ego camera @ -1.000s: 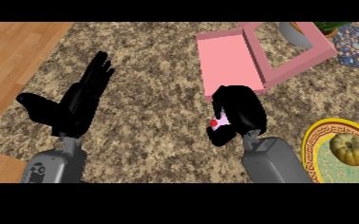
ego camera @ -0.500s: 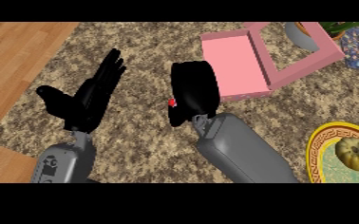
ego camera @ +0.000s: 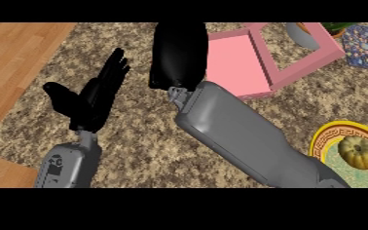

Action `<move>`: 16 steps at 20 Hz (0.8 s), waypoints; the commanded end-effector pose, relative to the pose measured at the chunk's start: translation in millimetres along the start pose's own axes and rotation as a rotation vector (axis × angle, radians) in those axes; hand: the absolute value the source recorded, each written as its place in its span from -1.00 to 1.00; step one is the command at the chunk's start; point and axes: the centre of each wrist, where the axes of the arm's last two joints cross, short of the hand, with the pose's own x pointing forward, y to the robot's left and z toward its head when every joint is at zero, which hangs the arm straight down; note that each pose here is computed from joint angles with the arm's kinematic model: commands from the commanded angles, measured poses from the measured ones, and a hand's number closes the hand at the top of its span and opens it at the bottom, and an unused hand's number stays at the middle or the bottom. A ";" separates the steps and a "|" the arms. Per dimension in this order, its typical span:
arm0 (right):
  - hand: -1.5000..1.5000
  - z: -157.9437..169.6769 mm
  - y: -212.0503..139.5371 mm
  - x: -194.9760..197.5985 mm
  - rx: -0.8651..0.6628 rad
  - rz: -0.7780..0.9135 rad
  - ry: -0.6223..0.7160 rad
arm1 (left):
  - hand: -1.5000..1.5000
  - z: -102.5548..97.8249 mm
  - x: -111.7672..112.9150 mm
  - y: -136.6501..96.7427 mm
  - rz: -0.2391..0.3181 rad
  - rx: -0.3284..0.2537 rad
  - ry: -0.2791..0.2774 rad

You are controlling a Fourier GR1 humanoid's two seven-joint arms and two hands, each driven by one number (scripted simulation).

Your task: Pick the cupcake from the plate and place it in the cardboard box

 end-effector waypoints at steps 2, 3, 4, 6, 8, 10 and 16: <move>1.00 -19.8 -18.4 21.9 -0.063 -0.041 0.181 | 0.00 2.4 -6.8 7.9 -0.009 0.034 0.011; 1.00 -26.4 -20.9 24.0 -0.048 -0.032 0.193 | 0.00 -2.9 6.3 5.3 -0.005 0.034 -0.016; 1.00 -28.8 -14.1 23.5 -0.044 -0.030 0.207 | 0.00 -1.3 -0.7 4.7 -0.003 0.027 0.000; 1.00 -39.2 -19.4 28.5 -0.046 -0.010 0.234 | 0.00 1.8 -5.7 7.4 0.002 0.034 0.004; 1.00 -48.7 -9.8 23.6 -0.051 -0.025 0.256 | 0.00 -2.0 -0.2 9.3 0.004 0.055 -0.006; 1.00 -51.3 -13.6 32.1 -0.072 0.010 0.266 | 0.00 -0.7 0.0 20.2 0.002 0.077 -0.003; 1.00 -76.9 -9.1 31.5 -0.099 0.123 0.281 | 0.00 -1.8 2.0 24.2 -0.008 0.112 -0.014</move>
